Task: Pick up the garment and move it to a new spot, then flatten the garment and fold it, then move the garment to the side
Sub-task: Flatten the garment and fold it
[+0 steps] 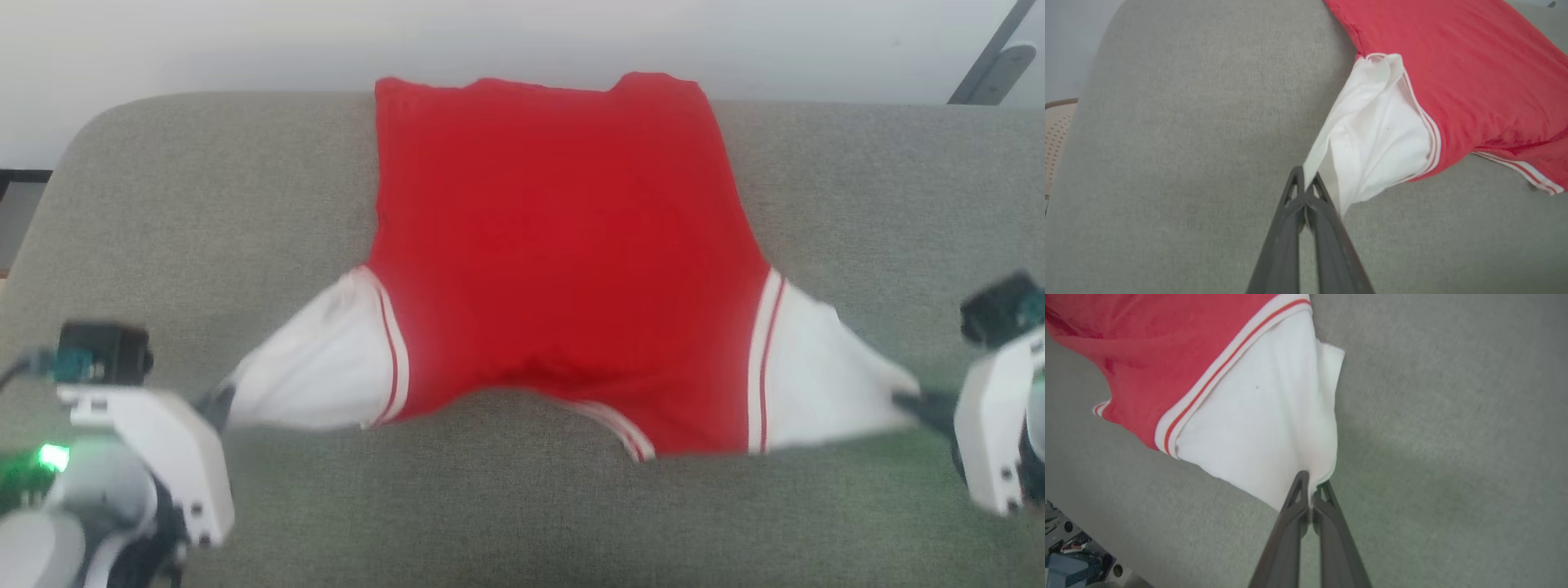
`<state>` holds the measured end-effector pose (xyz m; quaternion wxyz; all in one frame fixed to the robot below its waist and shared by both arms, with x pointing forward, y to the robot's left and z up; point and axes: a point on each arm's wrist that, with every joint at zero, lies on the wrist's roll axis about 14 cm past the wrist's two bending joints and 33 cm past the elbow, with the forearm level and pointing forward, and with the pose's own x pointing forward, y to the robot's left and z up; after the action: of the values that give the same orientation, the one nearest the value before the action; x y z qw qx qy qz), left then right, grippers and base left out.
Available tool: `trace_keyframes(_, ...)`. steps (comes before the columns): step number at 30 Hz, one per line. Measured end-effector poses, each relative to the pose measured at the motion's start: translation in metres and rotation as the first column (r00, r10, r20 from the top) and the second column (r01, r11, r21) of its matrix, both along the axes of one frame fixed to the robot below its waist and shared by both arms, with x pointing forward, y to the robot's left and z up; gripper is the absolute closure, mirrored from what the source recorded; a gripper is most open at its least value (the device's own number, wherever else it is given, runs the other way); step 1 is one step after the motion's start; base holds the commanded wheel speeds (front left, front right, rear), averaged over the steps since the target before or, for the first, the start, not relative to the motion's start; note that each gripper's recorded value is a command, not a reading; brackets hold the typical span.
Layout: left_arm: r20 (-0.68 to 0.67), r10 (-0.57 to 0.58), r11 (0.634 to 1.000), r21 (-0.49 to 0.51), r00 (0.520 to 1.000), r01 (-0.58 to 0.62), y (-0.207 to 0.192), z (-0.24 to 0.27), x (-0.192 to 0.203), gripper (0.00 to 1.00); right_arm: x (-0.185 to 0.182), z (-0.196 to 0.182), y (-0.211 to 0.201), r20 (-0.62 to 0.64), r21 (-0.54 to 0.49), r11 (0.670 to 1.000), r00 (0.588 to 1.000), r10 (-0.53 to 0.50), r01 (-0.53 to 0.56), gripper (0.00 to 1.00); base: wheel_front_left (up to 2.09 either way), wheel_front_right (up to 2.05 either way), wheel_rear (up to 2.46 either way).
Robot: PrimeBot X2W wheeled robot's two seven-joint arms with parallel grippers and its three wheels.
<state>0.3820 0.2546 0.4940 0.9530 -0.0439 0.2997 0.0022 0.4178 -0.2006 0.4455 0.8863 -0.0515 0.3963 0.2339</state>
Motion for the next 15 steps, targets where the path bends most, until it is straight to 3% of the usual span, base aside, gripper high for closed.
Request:
trace_keyframes(8, -0.150, 0.047, 0.998, -0.026, 0.988, -0.051, -0.006, -0.024, -0.064, 1.00, -0.072, -0.033, -0.015, -0.242, -0.014, 1.000, 0.970, 0.015, -0.019, 1.00, 0.00, 0.00, 0.00)
trace_keyframes(15, -0.200, 0.061, 0.995, -0.065, 0.978, -0.075, -0.013, -0.039, -0.081, 1.00, -0.085, -0.059, -0.025, -0.275, -0.062, 0.998, 0.961, -0.023, 0.006, 1.00, 0.00, 0.00, 0.00)
